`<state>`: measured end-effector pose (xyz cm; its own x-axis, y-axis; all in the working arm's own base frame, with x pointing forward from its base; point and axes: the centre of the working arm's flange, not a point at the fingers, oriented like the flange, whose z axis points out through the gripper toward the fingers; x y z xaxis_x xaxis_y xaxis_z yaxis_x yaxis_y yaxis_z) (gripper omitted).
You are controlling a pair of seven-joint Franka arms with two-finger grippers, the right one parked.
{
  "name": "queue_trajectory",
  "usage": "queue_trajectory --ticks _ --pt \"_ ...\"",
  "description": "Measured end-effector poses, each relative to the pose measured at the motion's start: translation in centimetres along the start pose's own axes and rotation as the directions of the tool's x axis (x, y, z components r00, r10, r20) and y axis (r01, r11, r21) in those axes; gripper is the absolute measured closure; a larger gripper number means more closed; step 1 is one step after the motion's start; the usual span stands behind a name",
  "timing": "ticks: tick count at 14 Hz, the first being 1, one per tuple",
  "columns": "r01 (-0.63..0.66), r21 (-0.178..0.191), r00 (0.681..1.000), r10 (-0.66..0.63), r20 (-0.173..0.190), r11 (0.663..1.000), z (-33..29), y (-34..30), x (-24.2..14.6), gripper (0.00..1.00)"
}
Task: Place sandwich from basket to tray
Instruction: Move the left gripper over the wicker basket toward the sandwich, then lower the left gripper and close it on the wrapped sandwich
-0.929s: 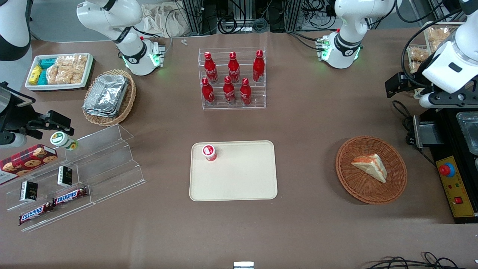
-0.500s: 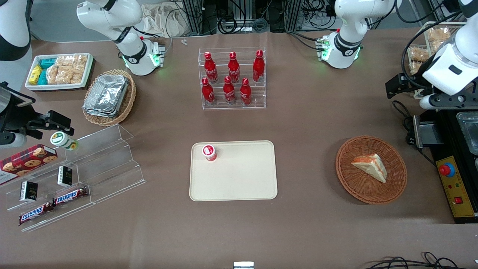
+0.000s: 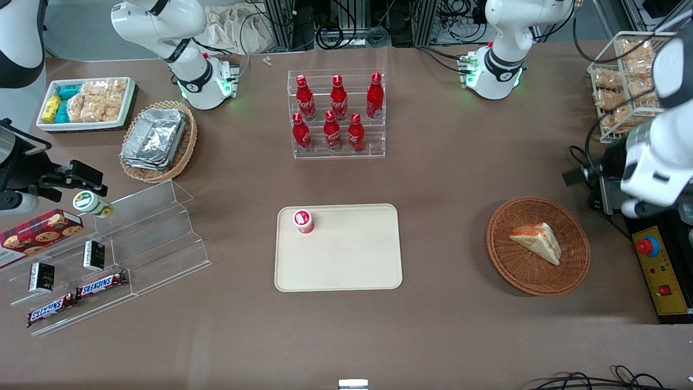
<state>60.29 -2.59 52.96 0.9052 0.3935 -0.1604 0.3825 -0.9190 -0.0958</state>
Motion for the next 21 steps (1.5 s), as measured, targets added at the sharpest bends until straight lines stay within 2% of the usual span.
queue_trajectory --ticks 4,6,9,11,15,16,17,18,21 --pt "0.207 -0.001 0.978 -0.207 0.031 0.978 7.1 -1.2 5.5 0.00" --pt "0.286 -0.004 0.958 -0.286 0.028 0.958 11.3 -1.6 6.9 0.00" --pt "0.437 -0.025 0.900 -0.436 0.015 0.899 17.0 -1.5 7.1 0.00" --pt "0.516 -0.015 0.856 -0.516 0.031 0.856 20.4 -1.0 7.0 0.00" --pt "0.550 -0.015 0.835 -0.549 0.044 0.835 25.1 0.0 8.0 0.01" --pt "0.555 -0.020 0.832 -0.554 0.043 0.832 25.8 0.1 8.2 0.04" --pt "0.561 -0.024 0.828 -0.560 0.043 0.828 26.4 0.2 8.4 0.14" --pt "0.566 -0.030 0.824 -0.565 0.040 0.824 26.8 0.3 8.6 0.27" --pt "0.568 -0.057 0.823 -0.568 0.022 0.821 25.5 0.4 9.0 0.57"
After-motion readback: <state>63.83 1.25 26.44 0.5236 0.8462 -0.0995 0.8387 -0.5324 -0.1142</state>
